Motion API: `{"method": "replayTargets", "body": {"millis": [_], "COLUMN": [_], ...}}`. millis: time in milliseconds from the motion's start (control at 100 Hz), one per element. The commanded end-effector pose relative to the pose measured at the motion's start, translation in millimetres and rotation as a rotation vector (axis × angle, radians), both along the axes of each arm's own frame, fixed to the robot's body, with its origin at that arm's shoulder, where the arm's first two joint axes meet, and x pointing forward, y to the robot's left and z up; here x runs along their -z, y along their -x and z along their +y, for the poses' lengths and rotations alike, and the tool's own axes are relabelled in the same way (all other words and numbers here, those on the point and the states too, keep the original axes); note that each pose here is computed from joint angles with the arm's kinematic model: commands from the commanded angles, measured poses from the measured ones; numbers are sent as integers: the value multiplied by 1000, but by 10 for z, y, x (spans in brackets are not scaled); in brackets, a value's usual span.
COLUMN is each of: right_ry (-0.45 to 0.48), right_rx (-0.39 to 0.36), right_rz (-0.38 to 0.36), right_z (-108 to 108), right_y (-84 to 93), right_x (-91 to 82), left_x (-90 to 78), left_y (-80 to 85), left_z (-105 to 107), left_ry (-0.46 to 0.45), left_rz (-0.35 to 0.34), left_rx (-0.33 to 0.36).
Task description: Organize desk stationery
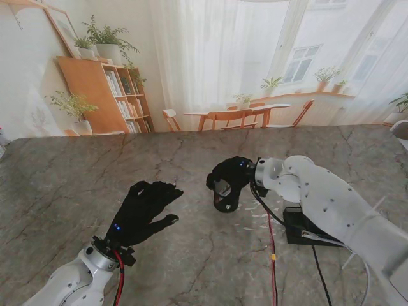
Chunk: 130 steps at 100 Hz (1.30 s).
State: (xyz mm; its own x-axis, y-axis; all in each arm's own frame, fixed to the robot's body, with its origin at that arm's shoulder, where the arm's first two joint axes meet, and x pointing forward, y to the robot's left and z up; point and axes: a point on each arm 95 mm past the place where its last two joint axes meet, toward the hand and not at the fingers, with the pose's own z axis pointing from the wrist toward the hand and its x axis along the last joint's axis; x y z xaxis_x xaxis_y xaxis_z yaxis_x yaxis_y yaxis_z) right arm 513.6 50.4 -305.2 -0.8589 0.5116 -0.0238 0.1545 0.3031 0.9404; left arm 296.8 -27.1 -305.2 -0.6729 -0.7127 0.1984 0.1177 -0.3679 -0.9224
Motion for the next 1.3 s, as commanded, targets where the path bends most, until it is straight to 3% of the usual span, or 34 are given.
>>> {"method": "replayTargets", "body": {"millis": [0, 490, 960, 1290], "right_ry": [55, 148, 155, 194], "right_rx": [17, -4, -30, -46], "right_rz": [53, 51, 62, 43], "right_z": [-233, -738, -938, -1052], "right_y": [114, 488, 912, 1051], "right_x": [234, 256, 310, 259], "left_x": [26, 43, 43, 36], "left_y": [7, -17, -14, 1], "left_z": [-16, -32, -45, -59], "left_ry": [4, 2, 10, 18], "left_rz": [12, 23, 21, 14], "left_rx": [4, 8, 16, 22]}}
